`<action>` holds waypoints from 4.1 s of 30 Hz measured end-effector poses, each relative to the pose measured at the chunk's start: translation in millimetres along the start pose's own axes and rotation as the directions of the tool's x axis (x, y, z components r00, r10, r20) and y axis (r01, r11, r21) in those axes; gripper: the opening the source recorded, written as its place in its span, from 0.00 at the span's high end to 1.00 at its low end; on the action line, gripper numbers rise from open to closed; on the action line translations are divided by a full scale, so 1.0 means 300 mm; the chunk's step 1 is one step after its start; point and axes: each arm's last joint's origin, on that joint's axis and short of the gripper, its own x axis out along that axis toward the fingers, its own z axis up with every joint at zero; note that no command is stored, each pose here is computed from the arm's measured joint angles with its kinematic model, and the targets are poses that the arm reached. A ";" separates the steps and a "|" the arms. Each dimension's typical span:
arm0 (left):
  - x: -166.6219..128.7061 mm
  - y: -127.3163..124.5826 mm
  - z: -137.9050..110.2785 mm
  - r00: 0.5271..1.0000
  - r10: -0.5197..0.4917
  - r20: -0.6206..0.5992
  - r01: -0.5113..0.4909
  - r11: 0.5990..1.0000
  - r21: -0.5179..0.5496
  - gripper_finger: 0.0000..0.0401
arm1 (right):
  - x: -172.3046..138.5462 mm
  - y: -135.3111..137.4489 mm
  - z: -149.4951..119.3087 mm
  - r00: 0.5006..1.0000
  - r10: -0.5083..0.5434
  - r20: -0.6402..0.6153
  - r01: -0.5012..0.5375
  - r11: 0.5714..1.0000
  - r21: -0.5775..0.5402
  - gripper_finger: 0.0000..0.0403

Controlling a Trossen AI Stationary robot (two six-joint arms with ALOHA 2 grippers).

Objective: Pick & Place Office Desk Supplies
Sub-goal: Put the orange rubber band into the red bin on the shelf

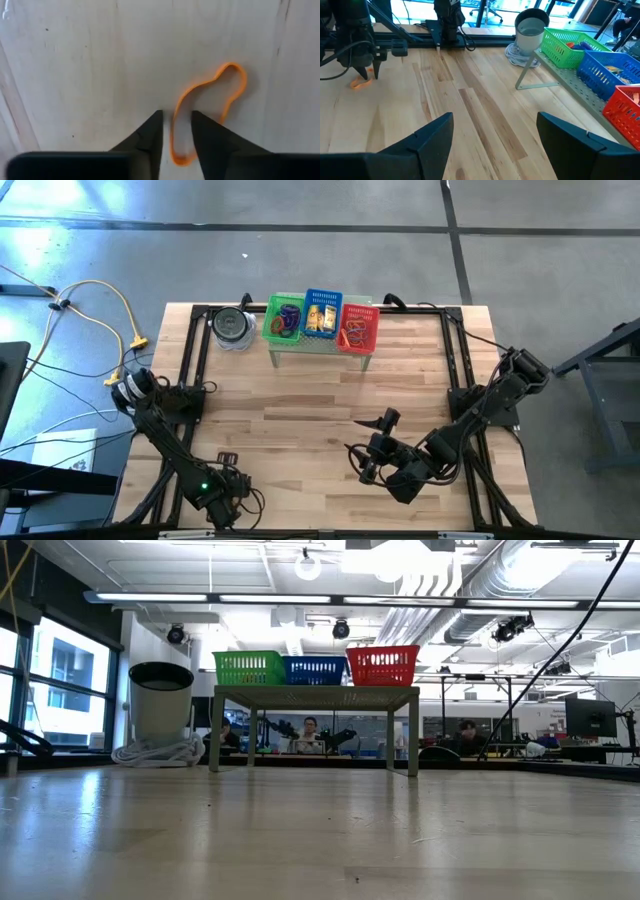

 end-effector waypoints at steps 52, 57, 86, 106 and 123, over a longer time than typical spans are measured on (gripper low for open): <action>-0.298 0.184 0.326 0.631 0.329 0.702 -0.400 0.914 -0.069 1.00 | 0.322 0.138 -0.067 0.933 0.359 -0.018 -0.352 0.924 0.147 0.32; -0.300 0.194 0.333 0.607 0.364 0.706 -0.432 0.897 -0.092 1.00 | 0.372 0.131 -0.087 0.952 0.306 -0.018 -0.301 0.945 0.125 0.32; -0.300 0.197 0.334 0.608 0.366 0.705 -0.432 0.897 -0.093 1.00 | 0.464 0.100 -0.109 0.913 0.400 -0.076 -0.390 0.912 0.124 0.99; -0.302 0.194 0.345 0.632 0.309 0.711 -0.370 0.926 -0.074 0.56 | 0.460 0.099 -0.125 0.901 0.415 -0.130 -0.405 0.909 0.095 0.99; -0.299 0.191 0.347 0.676 0.235 0.698 -0.299 0.954 -0.030 0.42 | 0.238 -0.048 -0.141 0.926 -0.052 -0.375 0.045 0.999 -0.028 0.99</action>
